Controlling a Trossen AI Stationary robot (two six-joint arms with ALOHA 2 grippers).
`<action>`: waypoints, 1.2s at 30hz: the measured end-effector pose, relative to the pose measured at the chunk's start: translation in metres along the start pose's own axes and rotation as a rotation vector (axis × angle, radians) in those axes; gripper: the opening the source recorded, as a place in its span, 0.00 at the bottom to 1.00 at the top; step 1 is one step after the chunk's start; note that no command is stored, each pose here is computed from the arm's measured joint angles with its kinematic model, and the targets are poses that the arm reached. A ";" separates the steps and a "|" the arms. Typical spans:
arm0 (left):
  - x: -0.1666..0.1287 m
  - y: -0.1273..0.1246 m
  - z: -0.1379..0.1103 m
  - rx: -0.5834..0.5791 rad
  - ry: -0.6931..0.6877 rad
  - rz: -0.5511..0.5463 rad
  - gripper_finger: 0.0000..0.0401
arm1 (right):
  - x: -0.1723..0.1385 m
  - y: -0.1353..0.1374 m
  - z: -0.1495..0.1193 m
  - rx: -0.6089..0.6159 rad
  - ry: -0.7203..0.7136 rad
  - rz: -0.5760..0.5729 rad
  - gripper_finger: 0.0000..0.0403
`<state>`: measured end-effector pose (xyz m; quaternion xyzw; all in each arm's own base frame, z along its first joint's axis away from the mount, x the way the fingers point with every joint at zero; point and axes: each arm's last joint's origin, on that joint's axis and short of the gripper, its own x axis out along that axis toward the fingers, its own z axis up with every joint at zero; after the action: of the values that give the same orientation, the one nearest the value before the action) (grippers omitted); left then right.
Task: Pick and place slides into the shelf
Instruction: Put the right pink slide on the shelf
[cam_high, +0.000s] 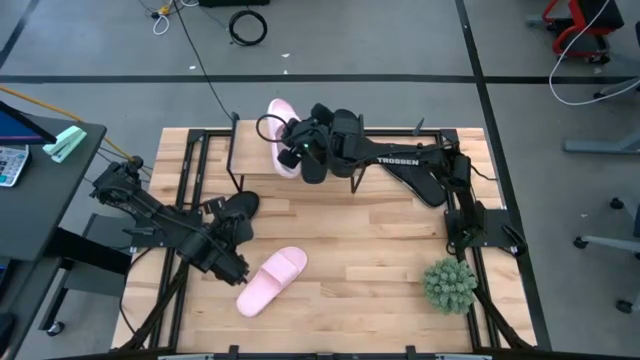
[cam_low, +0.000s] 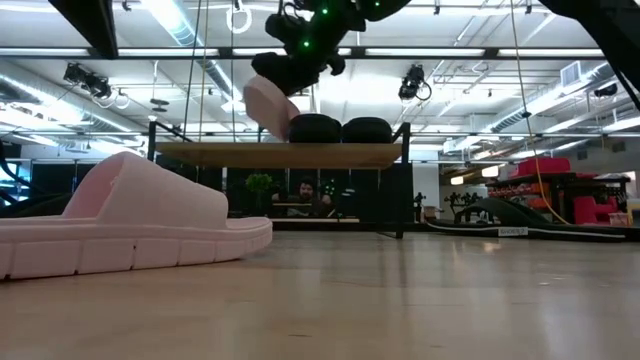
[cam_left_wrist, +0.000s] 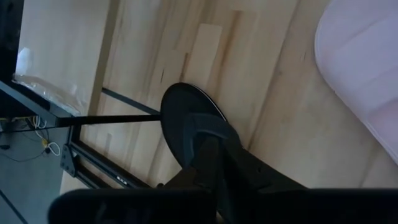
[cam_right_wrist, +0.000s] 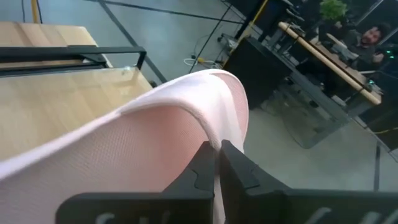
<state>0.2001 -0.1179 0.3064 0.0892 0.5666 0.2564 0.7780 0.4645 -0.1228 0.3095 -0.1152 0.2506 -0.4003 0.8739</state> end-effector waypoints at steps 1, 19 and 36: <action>0.000 0.000 0.000 0.000 0.000 0.000 0.06 | 0.000 -0.001 0.000 0.001 0.001 -0.001 0.02; 0.000 0.000 0.000 -0.026 0.001 -0.001 0.05 | 0.010 -0.010 -0.002 0.088 -0.001 0.092 0.22; 0.000 0.000 0.000 -0.019 0.001 0.000 0.05 | 0.008 -0.003 0.000 0.102 -0.033 0.348 0.23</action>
<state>0.2001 -0.1178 0.3064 0.0816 0.5644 0.2617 0.7787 0.4669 -0.1301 0.3077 -0.0321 0.2318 -0.2532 0.9387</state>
